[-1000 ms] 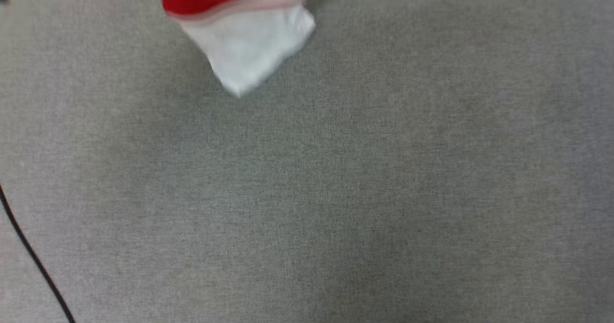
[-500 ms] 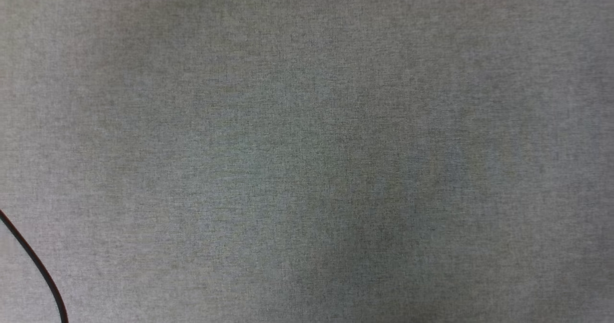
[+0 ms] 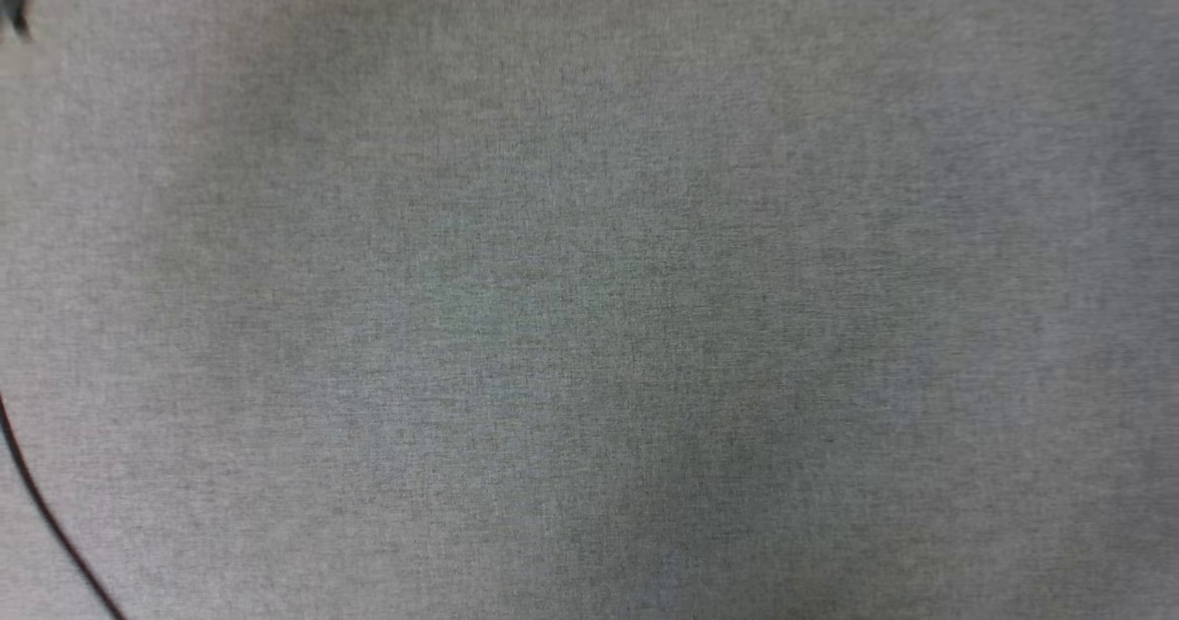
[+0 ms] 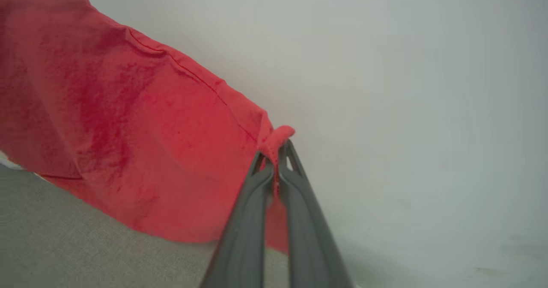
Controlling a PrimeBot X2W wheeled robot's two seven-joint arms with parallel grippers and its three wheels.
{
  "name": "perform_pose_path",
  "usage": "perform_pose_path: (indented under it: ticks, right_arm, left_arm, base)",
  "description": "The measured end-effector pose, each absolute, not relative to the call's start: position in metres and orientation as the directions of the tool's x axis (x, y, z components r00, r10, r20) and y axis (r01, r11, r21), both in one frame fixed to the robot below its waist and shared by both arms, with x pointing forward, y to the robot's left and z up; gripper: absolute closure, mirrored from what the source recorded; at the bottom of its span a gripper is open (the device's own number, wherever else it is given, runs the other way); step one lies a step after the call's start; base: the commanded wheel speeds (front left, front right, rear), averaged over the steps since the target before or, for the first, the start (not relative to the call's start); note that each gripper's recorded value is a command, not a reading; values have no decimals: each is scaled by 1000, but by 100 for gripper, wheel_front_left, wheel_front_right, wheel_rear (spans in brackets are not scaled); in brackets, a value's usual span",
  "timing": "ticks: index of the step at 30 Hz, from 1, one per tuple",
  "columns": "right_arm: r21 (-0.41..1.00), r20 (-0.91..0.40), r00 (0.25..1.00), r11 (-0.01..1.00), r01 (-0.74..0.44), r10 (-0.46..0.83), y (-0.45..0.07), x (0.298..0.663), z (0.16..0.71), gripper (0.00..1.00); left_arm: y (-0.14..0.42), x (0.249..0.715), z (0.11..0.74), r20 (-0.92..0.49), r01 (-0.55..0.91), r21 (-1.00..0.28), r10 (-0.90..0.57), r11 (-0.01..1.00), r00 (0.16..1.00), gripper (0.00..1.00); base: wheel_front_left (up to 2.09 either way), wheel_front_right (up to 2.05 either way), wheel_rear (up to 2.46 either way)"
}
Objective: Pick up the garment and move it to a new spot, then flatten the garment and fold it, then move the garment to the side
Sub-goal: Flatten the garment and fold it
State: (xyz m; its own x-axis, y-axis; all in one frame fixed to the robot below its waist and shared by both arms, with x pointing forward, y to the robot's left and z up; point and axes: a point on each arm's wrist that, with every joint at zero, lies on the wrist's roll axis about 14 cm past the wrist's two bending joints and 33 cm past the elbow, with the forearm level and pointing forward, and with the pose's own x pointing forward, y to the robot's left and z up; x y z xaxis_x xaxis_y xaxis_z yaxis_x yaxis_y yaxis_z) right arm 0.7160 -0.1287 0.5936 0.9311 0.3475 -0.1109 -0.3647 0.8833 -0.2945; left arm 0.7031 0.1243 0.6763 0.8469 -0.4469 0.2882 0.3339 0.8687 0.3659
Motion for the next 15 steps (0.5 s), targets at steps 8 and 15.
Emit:
perform_pose_path:
  ticks: [8,15]
  right_arm:
    - [-279,-241,889,849,-449,390,-125,671,538,100]
    - [-220,-352,833,827,-517,427,-130,608,492,100]
  left_arm:
    - [130,663,620,187,398,294,-461,869,867,100]
    - [134,595,559,91,413,202,-436,888,895,100]
  base:
    - [0,0,0]
    - [0,0,0]
